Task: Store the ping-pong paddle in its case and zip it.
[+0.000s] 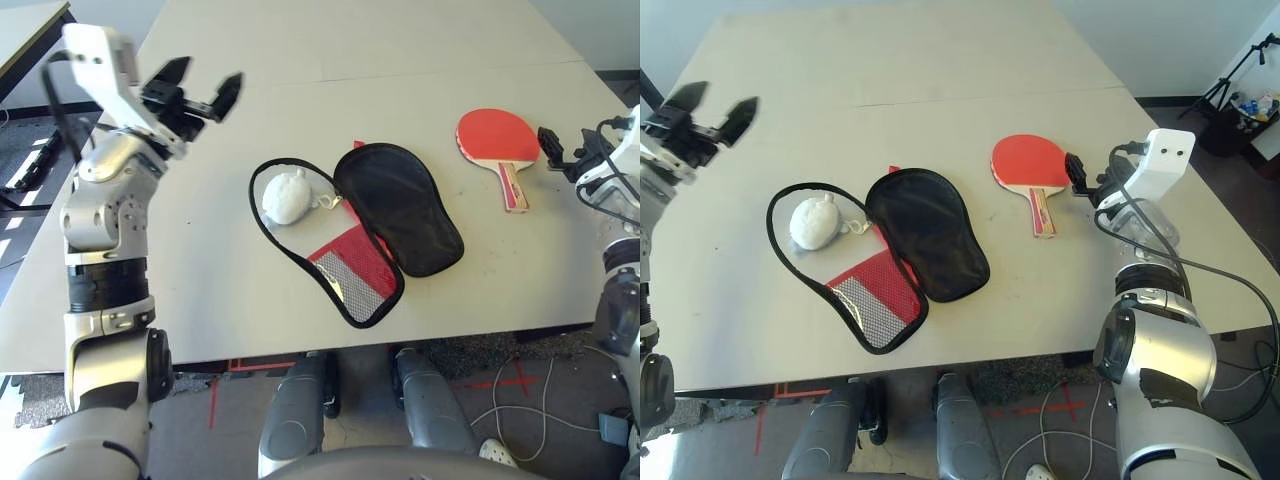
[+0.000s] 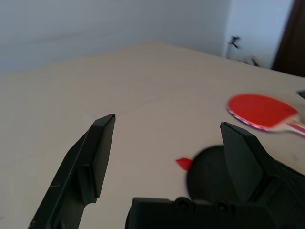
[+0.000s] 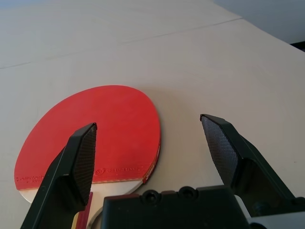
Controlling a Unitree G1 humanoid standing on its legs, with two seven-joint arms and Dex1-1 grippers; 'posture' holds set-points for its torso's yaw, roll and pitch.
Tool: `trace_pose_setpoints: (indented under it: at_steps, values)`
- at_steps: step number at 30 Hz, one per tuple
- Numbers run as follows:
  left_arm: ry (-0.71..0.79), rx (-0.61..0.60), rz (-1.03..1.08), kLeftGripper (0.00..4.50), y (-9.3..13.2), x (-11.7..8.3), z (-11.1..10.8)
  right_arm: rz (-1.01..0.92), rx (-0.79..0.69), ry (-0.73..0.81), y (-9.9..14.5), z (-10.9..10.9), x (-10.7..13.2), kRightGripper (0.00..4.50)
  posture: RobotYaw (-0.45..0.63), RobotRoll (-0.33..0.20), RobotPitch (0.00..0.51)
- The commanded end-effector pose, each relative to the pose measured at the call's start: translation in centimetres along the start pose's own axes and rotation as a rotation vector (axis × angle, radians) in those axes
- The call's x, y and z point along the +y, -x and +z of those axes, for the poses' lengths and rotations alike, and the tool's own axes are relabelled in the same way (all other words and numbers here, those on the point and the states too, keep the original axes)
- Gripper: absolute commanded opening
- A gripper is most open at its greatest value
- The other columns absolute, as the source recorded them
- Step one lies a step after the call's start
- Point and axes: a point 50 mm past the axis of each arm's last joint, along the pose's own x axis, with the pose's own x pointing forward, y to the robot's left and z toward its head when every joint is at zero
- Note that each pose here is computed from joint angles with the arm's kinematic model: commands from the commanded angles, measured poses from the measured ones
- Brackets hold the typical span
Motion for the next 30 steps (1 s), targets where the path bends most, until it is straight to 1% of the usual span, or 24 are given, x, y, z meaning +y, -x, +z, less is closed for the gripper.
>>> trace_pose_setpoints:
  at_steps: [1, 3, 6, 8, 11, 15, 17, 19, 21, 24, 30]
  values:
    - [0.010, 0.082, -0.159, 4.50, -0.1, -2.3, -0.8, -0.013, -0.012, -0.040, -0.2, 0.9, -0.1, 4.47, -0.05, 0.000, 0.172]
    - [0.028, 0.101, -0.204, 4.50, -0.1, -3.0, -1.1, -0.052, -0.004, -0.041, -0.2, 1.4, -0.4, 4.47, -0.05, 0.000, 0.172]
    - [0.046, 0.113, -0.229, 4.50, -0.3, -3.7, -1.6, -0.173, 0.034, 0.030, -0.3, 2.2, -0.7, 4.47, -0.06, 0.000, 0.171]
    - [0.052, 0.117, -0.238, 4.50, -0.4, -4.0, -1.9, -0.211, 0.060, 0.082, -0.5, 3.2, -0.3, 4.47, -0.07, 0.000, 0.171]
    - [0.060, 0.123, -0.255, 4.50, -0.6, -4.4, -2.2, -0.199, 0.116, 0.080, -0.6, 4.3, 0.7, 4.47, -0.07, 0.000, 0.169]
    - [0.063, 0.124, -0.263, 4.50, -0.8, -4.7, -2.5, -0.132, 0.194, 0.055, -0.6, 5.8, 2.9, 4.47, -0.08, 0.000, 0.169]
    - [0.063, 0.127, -0.267, 4.50, -0.9, -4.9, -2.7, -0.066, 0.292, 0.038, -0.7, 6.4, 4.7, 4.47, -0.08, 0.000, 0.172]
    - [0.063, 0.132, -0.269, 4.50, -0.9, -4.9, -2.9, -0.036, 0.388, 0.046, -0.5, 6.5, 6.0, 4.47, -0.09, 0.000, 0.172]
    - [0.061, 0.134, -0.270, 4.50, -0.8, -5.0, -2.9, -0.036, 0.429, 0.057, -0.4, 6.4, 6.4, 4.47, -0.09, 0.000, 0.173]
    - [0.056, 0.141, -0.269, 4.50, -0.8, -4.8, -3.1, -0.042, 0.521, 0.053, -0.6, 5.5, 7.7, 4.47, -0.08, 0.000, 0.175]
    - [0.053, 0.145, -0.271, 4.50, -0.7, -5.0, -3.3, -0.039, 0.637, 0.061, -1.0, 4.1, 8.8, 4.47, -0.08, 0.000, 0.176]
